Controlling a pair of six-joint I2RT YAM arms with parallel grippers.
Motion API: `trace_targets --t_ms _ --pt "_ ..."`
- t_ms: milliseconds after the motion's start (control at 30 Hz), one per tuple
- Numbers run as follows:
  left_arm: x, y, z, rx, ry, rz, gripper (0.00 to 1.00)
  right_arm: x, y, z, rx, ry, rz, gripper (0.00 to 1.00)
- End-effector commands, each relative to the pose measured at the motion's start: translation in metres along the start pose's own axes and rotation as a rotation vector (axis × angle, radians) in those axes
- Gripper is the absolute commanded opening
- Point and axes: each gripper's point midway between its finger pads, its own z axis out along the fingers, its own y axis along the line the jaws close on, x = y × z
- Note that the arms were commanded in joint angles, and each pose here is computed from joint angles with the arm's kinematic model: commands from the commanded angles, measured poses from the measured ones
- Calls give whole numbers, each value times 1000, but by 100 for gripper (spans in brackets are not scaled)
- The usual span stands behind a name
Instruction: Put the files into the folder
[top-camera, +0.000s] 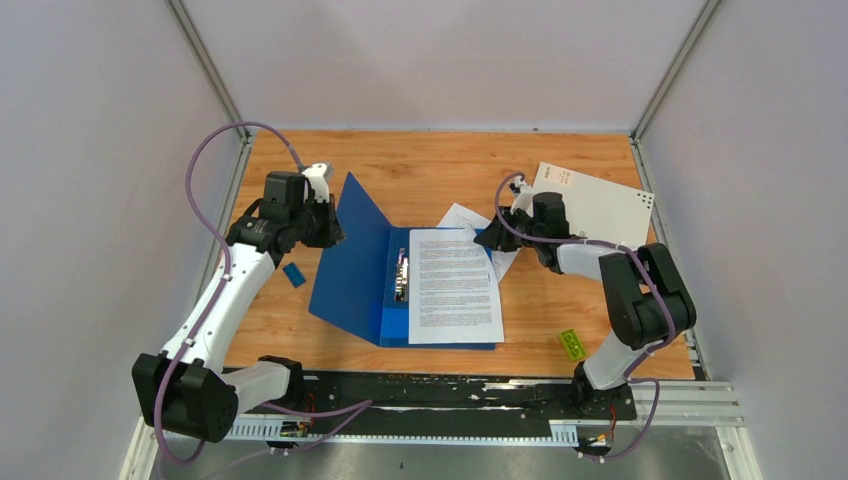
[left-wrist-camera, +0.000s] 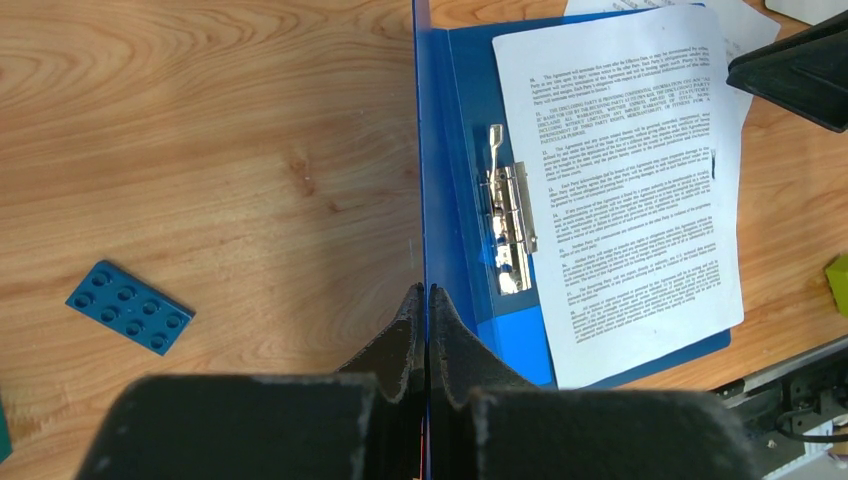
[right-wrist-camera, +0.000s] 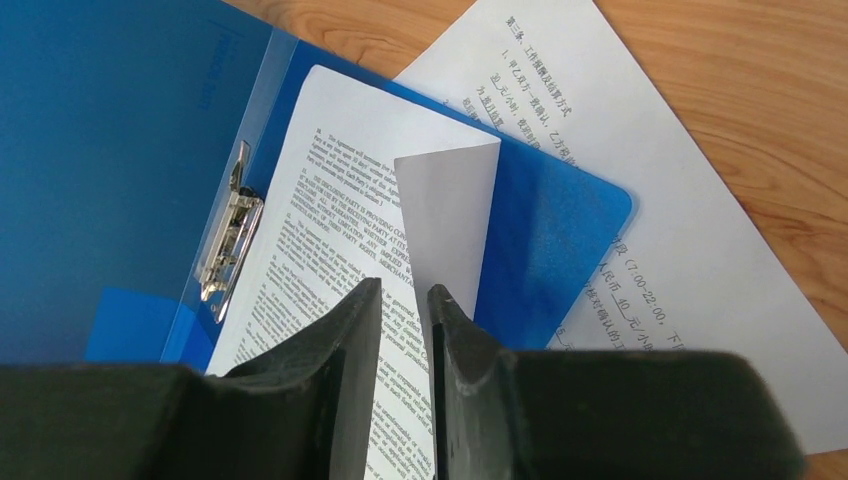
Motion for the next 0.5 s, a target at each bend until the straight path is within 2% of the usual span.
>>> trace_targets --t_ms 0,133,467 --pt "0 -5 -4 20 -12 3 0 -13 6 6 -38 -2 -37 30" --pt "0 -5 -5 19 -12 6 0 -9 -5 10 2 29 -33 38" --pt "1 -6 -6 23 -15 4 0 2 -31 13 112 99 -77 47"
